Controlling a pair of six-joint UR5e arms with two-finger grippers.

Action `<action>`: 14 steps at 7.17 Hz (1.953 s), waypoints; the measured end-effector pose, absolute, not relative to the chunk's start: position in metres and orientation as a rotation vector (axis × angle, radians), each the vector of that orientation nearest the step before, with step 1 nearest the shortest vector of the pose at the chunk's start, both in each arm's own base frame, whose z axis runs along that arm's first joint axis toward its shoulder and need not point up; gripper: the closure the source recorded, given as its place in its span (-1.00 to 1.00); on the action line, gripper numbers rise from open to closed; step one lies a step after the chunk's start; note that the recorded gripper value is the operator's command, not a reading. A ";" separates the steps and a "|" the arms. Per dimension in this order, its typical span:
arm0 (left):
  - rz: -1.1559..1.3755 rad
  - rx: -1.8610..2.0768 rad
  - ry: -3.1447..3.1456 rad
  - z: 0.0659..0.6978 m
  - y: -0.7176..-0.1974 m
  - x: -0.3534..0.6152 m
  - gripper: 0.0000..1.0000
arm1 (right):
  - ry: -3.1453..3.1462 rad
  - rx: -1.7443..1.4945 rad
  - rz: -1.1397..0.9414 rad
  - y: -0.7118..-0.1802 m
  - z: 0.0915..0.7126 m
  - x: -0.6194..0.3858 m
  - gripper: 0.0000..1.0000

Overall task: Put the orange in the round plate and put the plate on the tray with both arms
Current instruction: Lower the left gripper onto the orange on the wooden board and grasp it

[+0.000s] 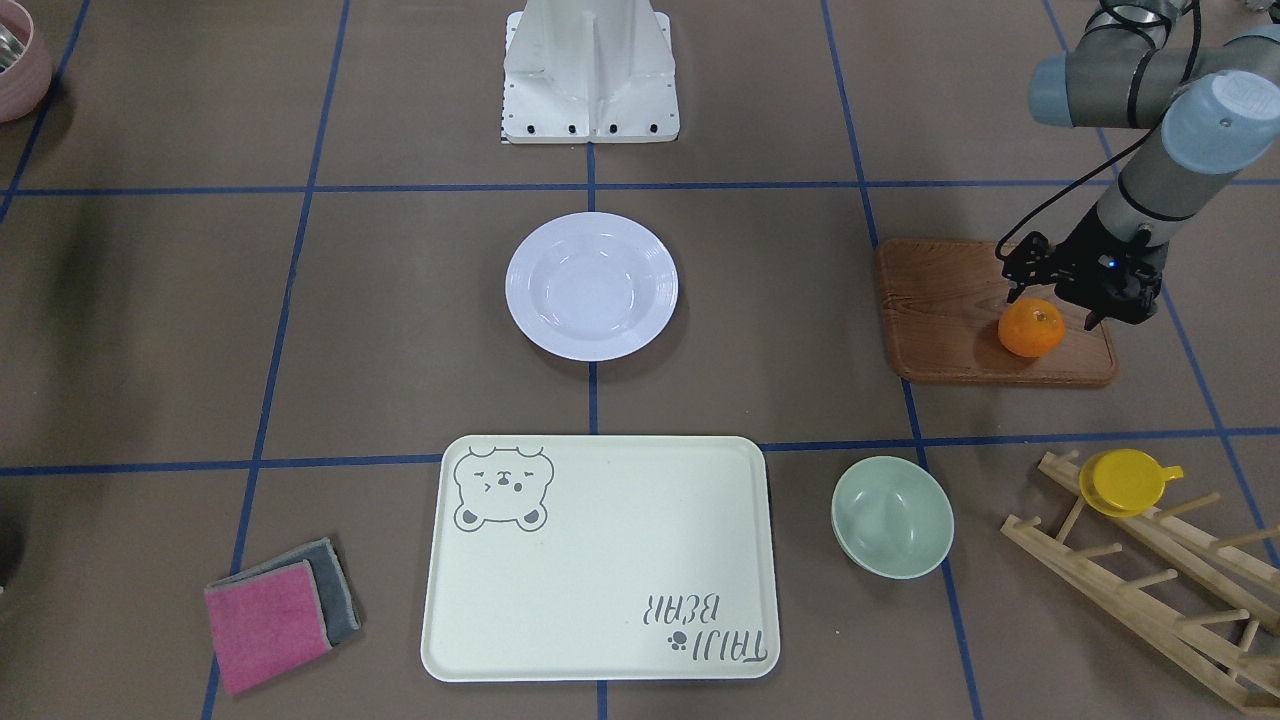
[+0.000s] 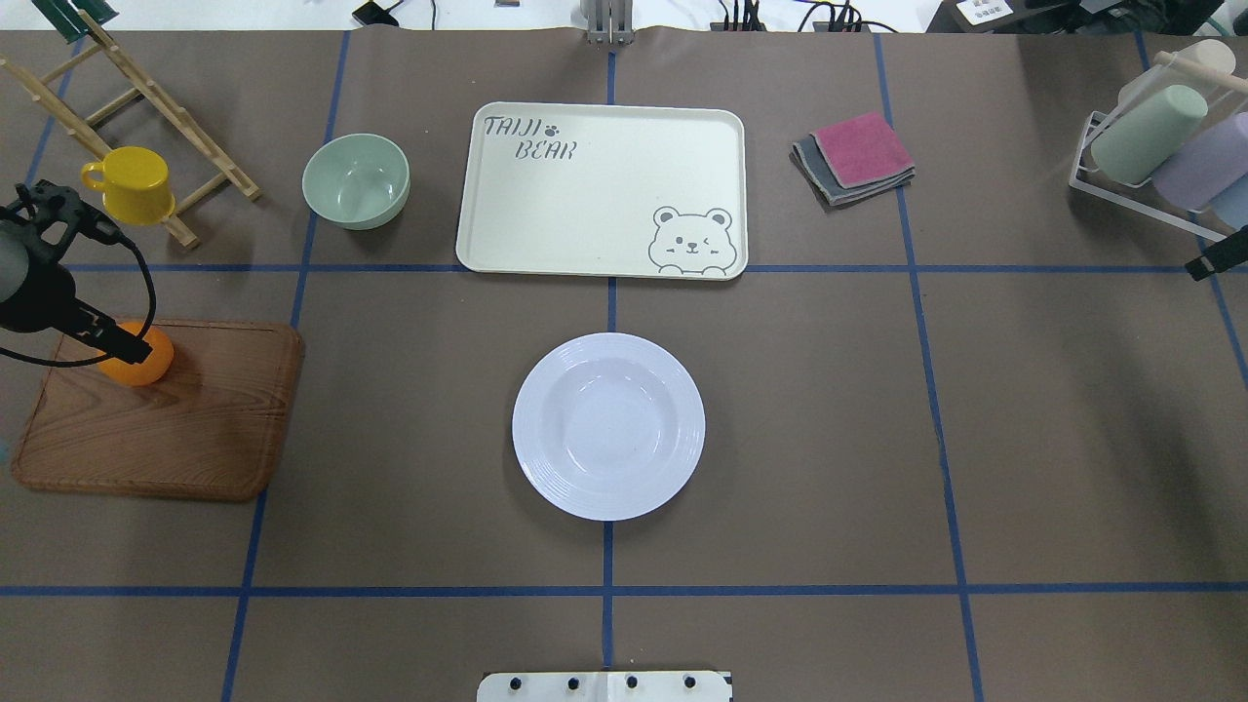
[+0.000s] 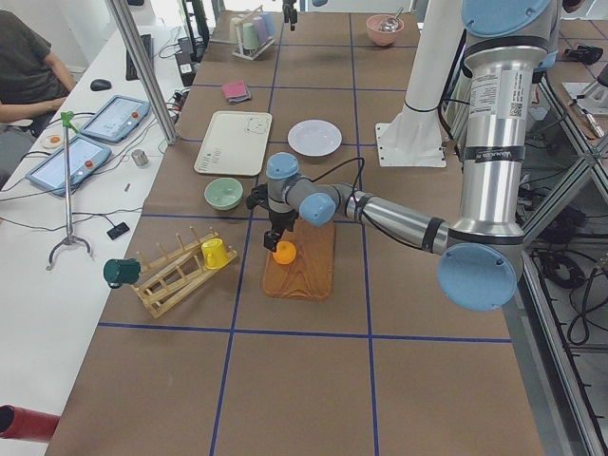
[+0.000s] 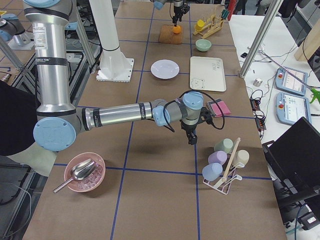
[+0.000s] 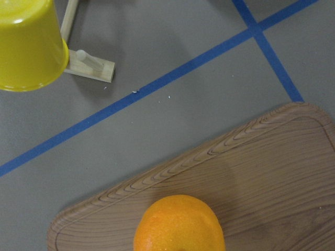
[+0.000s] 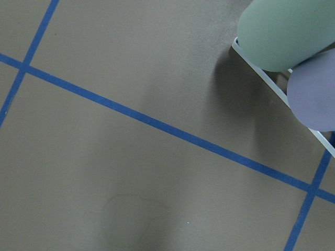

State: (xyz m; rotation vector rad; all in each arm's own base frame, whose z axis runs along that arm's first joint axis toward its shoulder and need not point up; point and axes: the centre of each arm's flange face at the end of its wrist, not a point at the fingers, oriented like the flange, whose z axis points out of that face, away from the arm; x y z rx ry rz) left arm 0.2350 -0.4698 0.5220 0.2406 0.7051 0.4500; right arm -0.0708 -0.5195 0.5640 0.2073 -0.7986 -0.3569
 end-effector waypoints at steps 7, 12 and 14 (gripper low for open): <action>0.450 0.228 0.722 0.553 -0.478 0.252 -0.99 | -0.794 0.203 -0.359 -0.519 0.566 -0.072 -1.00; 0.434 0.214 0.725 0.552 -0.475 0.262 1.00 | -0.795 0.199 -0.360 -0.519 0.567 -0.074 -1.00; 0.422 0.226 0.753 0.528 -0.482 0.271 1.00 | -0.796 0.203 -0.362 -0.520 0.565 -0.075 -1.00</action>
